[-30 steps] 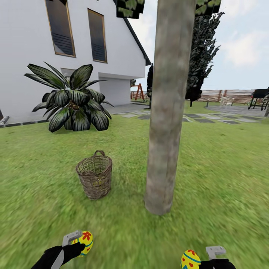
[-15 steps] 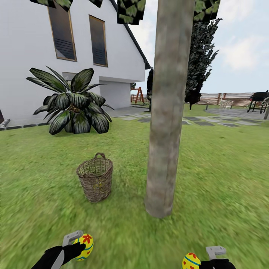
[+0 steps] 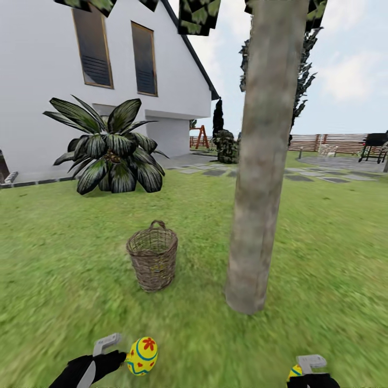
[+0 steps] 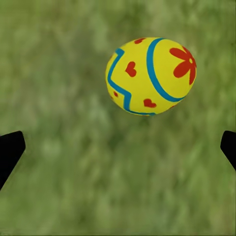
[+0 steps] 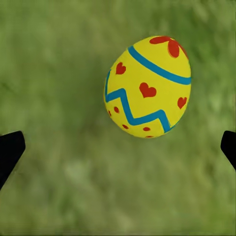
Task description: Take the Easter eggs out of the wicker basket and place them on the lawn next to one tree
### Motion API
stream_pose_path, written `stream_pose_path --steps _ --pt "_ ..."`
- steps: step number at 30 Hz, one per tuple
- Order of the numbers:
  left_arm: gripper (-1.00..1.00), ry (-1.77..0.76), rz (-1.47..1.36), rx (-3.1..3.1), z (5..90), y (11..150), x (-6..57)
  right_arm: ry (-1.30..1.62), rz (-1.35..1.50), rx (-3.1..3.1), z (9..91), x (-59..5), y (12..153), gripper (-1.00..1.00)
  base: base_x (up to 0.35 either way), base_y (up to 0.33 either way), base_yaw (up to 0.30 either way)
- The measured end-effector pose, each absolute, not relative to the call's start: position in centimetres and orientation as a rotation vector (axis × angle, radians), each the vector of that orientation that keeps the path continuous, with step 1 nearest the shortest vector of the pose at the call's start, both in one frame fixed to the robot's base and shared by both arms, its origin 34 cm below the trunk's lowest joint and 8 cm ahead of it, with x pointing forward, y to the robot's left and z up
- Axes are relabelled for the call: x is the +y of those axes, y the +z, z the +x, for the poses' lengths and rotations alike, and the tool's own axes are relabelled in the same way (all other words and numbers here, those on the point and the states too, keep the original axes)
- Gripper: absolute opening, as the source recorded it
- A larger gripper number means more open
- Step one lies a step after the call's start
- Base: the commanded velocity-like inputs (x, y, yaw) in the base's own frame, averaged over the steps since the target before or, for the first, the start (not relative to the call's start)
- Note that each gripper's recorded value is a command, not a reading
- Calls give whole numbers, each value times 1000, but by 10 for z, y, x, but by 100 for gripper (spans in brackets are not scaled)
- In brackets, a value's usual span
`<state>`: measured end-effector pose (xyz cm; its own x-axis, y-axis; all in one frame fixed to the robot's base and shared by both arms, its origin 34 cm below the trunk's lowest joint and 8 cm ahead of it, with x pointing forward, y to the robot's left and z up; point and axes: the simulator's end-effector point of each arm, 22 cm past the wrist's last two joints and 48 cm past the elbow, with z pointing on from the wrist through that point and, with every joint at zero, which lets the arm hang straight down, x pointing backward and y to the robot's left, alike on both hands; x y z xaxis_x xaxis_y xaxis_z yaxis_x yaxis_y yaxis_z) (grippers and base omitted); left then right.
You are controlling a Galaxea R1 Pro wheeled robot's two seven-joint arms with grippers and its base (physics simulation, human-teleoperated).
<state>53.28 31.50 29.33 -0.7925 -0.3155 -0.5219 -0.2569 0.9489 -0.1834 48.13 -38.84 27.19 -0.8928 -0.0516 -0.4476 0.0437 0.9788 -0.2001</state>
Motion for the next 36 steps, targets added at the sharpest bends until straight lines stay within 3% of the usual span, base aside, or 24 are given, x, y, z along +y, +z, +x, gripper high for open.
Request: stream_pose_path --steps 9,36 --pt "100 -137 -404 2530 532 293 315 -283 -4 2660 481 -389 272 100 -113 280 0" --pt "100 -150 -393 2434 551 340 318 -278 7 2582 498 -389 311 100 -4 5 0"
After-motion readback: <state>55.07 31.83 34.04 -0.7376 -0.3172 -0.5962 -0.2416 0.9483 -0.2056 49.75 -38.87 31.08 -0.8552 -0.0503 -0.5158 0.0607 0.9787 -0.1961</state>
